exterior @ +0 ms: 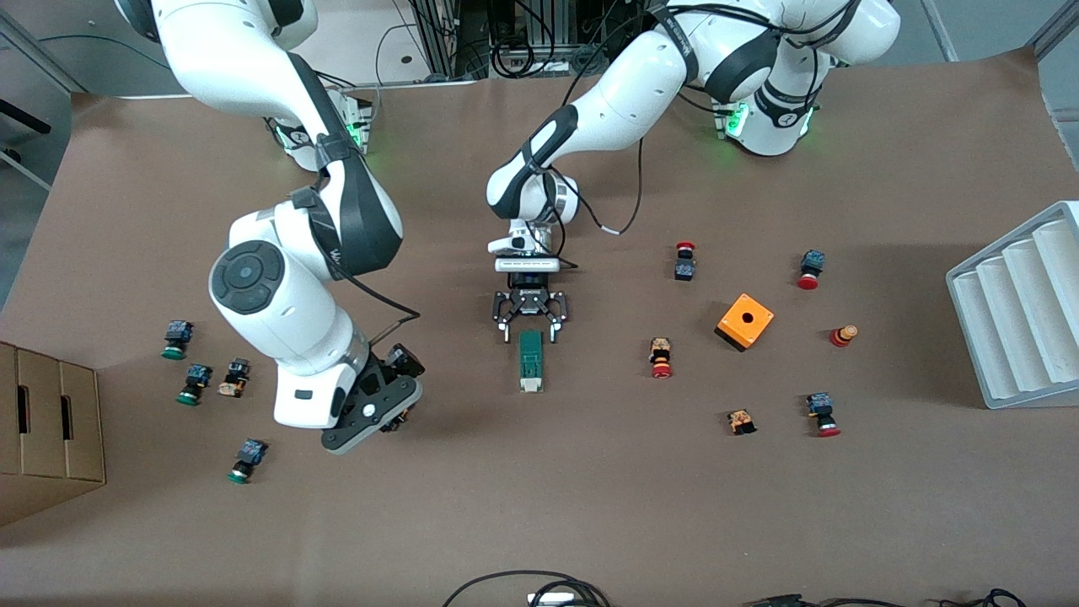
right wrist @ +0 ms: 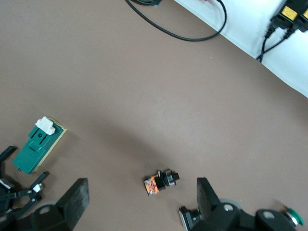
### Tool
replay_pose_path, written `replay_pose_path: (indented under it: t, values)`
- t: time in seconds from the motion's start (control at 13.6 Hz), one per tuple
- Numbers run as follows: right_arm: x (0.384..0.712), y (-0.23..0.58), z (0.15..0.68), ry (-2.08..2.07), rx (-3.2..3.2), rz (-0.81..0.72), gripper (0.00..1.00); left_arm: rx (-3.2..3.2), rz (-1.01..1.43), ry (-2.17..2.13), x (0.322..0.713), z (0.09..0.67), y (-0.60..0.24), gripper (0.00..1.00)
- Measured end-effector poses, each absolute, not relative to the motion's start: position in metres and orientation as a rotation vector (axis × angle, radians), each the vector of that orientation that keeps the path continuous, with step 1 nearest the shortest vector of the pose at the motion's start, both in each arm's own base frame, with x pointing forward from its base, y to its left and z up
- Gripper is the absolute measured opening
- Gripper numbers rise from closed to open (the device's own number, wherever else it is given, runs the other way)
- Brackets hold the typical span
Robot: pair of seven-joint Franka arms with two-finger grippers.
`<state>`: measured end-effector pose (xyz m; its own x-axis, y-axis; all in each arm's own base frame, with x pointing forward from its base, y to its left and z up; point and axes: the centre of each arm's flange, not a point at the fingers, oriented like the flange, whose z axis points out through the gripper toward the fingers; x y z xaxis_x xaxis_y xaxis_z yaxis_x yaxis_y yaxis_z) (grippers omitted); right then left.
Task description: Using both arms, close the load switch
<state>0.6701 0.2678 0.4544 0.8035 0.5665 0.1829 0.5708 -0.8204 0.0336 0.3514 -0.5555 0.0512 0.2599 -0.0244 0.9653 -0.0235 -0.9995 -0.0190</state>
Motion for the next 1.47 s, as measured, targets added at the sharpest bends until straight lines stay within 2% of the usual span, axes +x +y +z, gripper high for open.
replay_pose_path:
  t: [0.81,1.18,1.47]
  values:
    - [0.664,0.113,0.505,-0.507,-3.034,0.001,1.0,-2.514,-1.616,0.189,0.355,0.118,-0.579,1.0]
    - [0.662,0.02,0.506,-0.268,-3.05,0.097,1.0,-2.553,-1.357,0.274,0.366,0.18,-0.587,1.0]
    - [0.655,-0.016,0.51,-0.212,-3.096,0.153,1.0,-2.611,-1.156,0.315,0.386,0.229,-0.582,1.0]
